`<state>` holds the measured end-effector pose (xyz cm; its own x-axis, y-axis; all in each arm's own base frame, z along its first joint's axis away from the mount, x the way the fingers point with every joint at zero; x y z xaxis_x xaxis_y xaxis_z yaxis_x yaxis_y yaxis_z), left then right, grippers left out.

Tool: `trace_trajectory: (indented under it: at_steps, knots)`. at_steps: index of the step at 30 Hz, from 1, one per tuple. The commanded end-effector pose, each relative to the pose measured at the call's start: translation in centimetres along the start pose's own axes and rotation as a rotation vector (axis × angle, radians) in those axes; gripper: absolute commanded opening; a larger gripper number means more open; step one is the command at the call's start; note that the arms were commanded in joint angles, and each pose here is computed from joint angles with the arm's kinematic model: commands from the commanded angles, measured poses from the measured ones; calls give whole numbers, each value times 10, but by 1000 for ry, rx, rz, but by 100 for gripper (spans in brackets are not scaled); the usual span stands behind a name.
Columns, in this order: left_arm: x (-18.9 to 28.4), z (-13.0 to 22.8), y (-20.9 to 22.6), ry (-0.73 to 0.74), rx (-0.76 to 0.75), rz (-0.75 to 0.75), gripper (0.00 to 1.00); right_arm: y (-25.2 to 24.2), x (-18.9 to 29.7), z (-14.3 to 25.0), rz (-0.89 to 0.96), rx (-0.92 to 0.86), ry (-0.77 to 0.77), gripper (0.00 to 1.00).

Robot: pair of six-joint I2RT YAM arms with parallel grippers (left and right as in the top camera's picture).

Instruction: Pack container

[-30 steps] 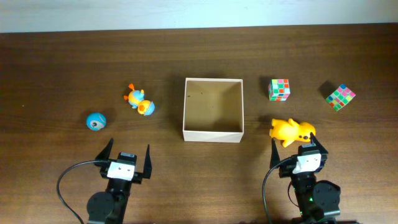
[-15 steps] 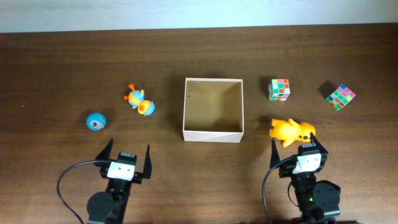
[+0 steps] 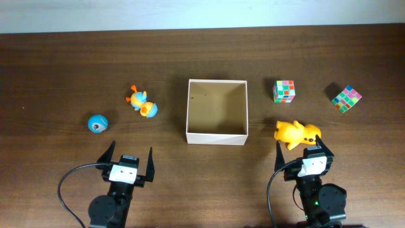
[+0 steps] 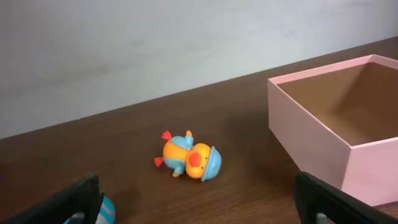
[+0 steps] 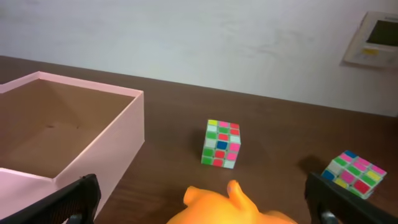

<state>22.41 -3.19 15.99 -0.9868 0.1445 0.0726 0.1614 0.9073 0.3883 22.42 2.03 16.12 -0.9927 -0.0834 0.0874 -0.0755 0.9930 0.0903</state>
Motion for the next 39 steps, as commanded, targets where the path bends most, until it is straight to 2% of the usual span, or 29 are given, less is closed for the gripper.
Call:
trace_trajectory:
  at_steps: [1,6,11,18,26,29,33,36,39]
  knots:
    - [0,2,0,8,-16,-2,99,9,0,2,-64,5,-1,99]
    - [0,2,0,8,-16,-2,99,29,3,-5,-199,-67,-24,99]
    - [0,2,0,8,-16,-2,99,30,5,-16,-204,-171,-40,99]
    - [0,2,0,8,-16,-2,99,32,17,-43,-202,-197,-43,99]
    - [0,2,0,8,-16,-2,99,28,44,-101,-137,-202,-7,99]
    - [0,2,0,8,-16,-2,99,31,49,-126,-130,-205,31,99]
    - [0,2,0,8,-16,-2,99,39,52,-156,-136,-214,173,99]
    - [0,2,0,8,-16,-2,99,57,57,-180,-221,-231,285,99]
    - [0,2,0,8,-16,-2,99,71,55,-207,-302,-242,308,99]
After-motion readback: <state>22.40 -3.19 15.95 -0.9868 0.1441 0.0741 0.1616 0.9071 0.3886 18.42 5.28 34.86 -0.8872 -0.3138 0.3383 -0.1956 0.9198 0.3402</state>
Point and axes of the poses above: each gripper's point midway between its finger pads, its own x axis back along the fingers, its own y axis along the line the jaws close on, z = x × y, the point moved 2 cm from there along x, back along the fingers, and after that the axes turned 12 degrees about -x, right-handed, at the moved point
